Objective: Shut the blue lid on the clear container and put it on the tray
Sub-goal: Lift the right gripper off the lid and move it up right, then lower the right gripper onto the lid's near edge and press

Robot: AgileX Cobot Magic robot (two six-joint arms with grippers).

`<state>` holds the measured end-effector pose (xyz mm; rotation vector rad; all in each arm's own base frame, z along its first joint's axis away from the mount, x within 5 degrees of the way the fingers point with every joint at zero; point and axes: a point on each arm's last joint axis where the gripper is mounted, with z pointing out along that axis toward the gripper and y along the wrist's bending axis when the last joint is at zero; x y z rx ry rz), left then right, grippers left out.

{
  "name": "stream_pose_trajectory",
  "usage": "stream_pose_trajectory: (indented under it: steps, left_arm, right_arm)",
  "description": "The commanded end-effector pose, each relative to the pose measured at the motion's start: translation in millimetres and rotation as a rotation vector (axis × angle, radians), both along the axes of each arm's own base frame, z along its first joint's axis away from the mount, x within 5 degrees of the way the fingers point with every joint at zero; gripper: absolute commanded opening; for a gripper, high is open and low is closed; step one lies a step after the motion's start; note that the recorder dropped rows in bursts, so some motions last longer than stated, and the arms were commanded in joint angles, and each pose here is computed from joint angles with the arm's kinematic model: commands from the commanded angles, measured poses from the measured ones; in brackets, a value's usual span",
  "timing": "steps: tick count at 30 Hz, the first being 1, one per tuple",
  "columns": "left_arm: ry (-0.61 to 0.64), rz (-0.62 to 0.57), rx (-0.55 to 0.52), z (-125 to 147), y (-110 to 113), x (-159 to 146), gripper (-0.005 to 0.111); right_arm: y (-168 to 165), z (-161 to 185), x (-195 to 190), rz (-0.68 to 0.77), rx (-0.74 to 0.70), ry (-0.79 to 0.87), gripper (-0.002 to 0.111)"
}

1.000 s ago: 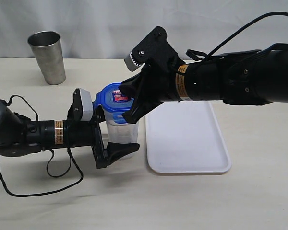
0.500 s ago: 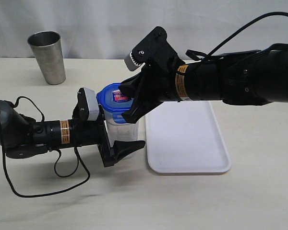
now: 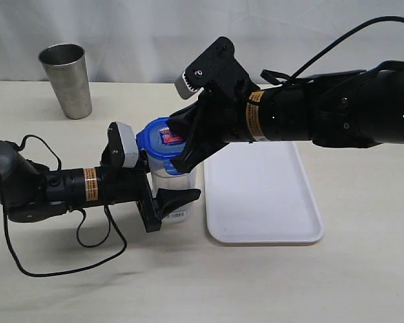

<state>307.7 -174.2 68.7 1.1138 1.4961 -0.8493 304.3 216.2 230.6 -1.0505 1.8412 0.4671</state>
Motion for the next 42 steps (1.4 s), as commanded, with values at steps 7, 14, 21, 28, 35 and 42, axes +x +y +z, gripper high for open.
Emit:
stream_pose_trajectory:
  steps: [7, 14, 21, 28, 35, 42]
  left_arm:
    - [0.060, 0.036, 0.047, -5, 1, 2, 0.000]
    - [0.060, 0.036, 0.047, -5, 1, 2, 0.000]
    - [0.060, 0.034, 0.048, -5, 1, 2, 0.000]
    - [0.059, 0.028, 0.050, -5, 1, 2, 0.000]
    - [0.055, 0.024, 0.037, -4, 0, 2, 0.000]
    - [0.070, 0.010, 0.036, -4, 0, 0, 0.000]
  right_arm:
    - [-13, 43, -5, -0.158, 0.101, -0.019, 0.031]
    - [-57, 82, -1, -0.588, 0.165, -0.071, 0.046]
    - [-111, 89, 31, -1.095, -0.375, -0.053, 0.046]
    - [-110, 91, 60, -0.423, 0.091, 0.617, 0.052]
    - [-77, 83, 50, -0.236, 0.156, 0.766, 0.054]
    - [-33, 46, 45, -0.256, 0.000, 0.829, 0.054]
